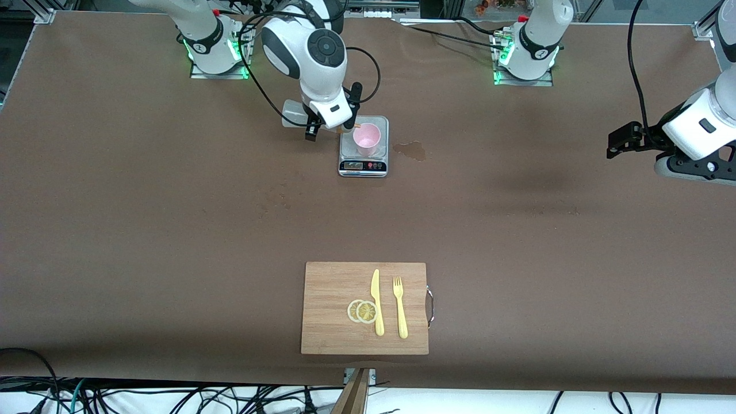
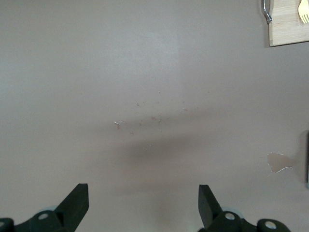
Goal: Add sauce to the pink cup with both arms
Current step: 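Tilt the bottle nozzle into the cup and squeeze sauce with the right gripper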
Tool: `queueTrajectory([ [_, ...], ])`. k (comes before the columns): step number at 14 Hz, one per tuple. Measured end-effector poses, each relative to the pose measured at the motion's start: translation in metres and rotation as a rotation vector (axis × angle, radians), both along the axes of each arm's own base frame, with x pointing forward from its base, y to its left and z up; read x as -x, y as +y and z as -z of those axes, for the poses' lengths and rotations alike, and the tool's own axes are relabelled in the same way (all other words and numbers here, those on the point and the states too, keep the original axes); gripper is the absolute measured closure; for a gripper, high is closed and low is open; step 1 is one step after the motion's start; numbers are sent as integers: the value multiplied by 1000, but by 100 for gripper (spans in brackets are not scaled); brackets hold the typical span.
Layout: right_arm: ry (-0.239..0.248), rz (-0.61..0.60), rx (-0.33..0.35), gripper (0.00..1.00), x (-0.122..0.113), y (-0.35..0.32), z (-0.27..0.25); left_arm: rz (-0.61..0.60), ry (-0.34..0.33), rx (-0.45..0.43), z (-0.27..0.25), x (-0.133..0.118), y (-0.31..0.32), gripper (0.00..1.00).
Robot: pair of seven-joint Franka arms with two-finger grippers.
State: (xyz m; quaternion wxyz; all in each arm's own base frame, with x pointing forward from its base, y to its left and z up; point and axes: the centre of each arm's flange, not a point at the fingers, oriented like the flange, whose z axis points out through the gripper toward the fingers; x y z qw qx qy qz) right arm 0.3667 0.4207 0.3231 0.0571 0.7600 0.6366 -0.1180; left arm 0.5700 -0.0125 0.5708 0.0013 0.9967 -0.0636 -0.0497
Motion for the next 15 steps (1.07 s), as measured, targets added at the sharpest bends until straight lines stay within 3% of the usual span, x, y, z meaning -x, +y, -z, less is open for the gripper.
queueTrajectory([
  [4, -11, -3, 62, 60, 7, 17, 3, -3, -1, 0, -1, 0, 2, 0],
  [9, -14, -8, 99, 60, -2, 29, 9, -5, -1, 0, -1, 0, 3, 0],
  [15, 4, -18, 154, 62, 0, 32, 8, -9, -1, 0, -1, 0, 5, 0],
])
